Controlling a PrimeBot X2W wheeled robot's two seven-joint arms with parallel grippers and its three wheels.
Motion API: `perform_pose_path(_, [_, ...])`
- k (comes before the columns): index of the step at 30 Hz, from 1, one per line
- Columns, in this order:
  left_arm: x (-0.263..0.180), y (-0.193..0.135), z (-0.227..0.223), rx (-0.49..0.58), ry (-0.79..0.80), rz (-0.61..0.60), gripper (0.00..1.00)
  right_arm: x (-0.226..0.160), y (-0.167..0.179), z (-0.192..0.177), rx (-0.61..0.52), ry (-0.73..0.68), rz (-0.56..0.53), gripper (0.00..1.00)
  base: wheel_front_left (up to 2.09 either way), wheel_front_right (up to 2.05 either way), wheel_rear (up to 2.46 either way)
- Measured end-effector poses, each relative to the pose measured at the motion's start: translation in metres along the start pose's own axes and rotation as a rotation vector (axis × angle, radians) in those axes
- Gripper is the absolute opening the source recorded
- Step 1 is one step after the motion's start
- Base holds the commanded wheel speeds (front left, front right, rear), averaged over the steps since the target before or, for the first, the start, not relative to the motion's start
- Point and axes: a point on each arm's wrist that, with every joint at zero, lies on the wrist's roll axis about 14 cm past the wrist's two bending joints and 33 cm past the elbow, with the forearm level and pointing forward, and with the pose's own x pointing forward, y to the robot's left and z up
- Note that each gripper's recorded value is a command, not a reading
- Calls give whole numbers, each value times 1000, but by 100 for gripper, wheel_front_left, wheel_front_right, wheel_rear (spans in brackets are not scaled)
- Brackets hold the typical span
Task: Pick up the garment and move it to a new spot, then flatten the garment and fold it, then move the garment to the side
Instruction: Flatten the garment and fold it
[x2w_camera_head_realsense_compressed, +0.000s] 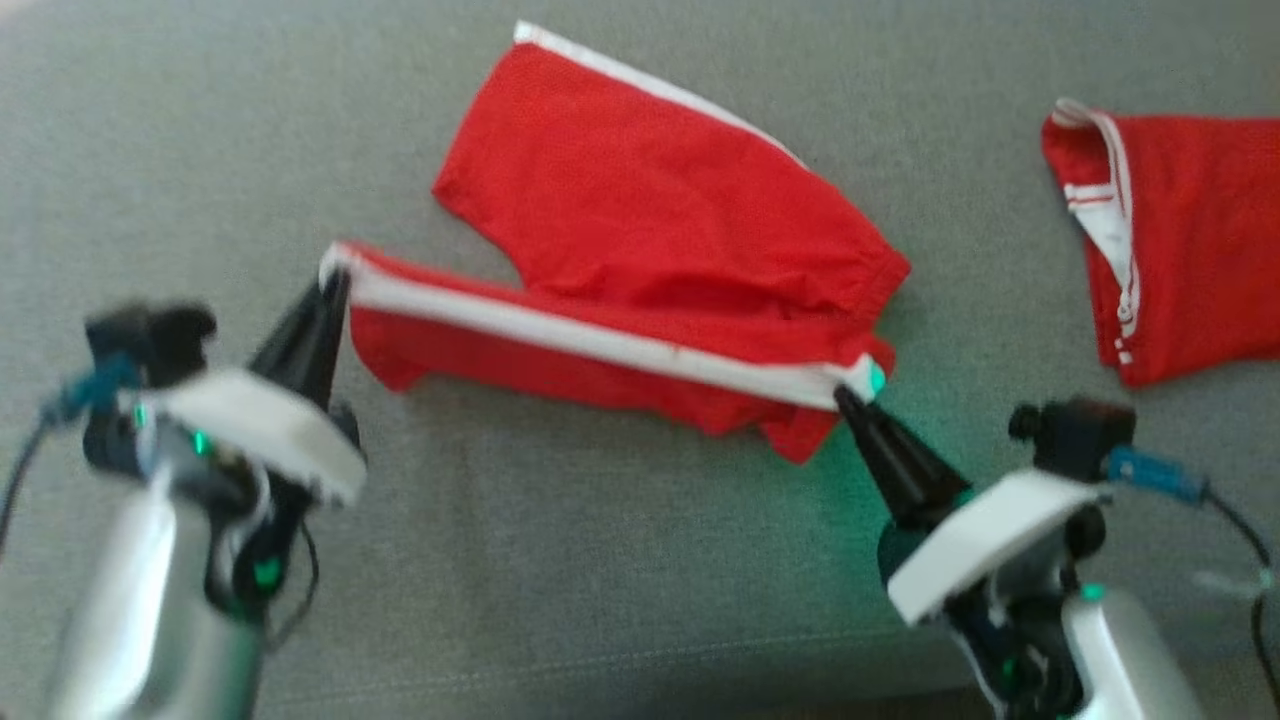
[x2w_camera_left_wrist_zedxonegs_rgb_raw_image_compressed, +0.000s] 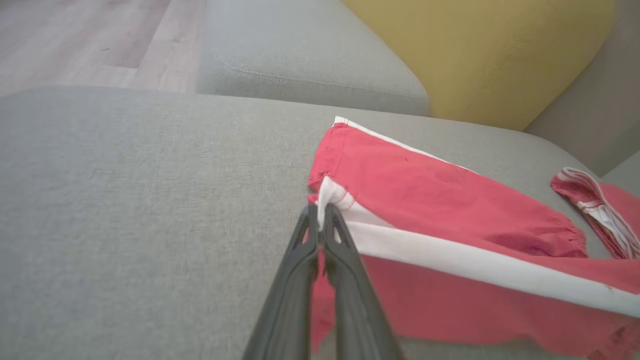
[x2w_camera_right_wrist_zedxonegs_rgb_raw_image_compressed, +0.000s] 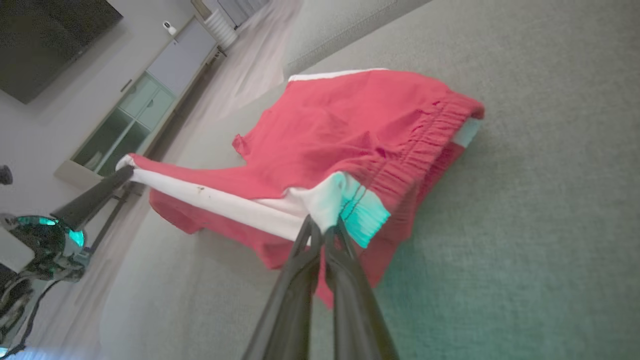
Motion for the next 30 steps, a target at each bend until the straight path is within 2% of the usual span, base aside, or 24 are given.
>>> perform_pose_path(8, [77, -7, 6, 34, 95, -100, 0, 39, -26, 23, 36, 13, -23, 0, 0, 0, 0])
perform_pose_path(15, [134, -19, -3, 88, 207, -158, 0, 63, -40, 36, 121, -4, -17, 0, 0, 0, 0])
perform_pose_path(21, [166, -39, -15, 110, 271, -228, 0, 75, -44, 44, 188, -40, 0, 0, 0, 0, 0])
perform_pose_path(30, [199, -50, -21, 152, 278, -271, 0, 87, -48, 54, 219, -94, 7, 0, 0, 0, 0])
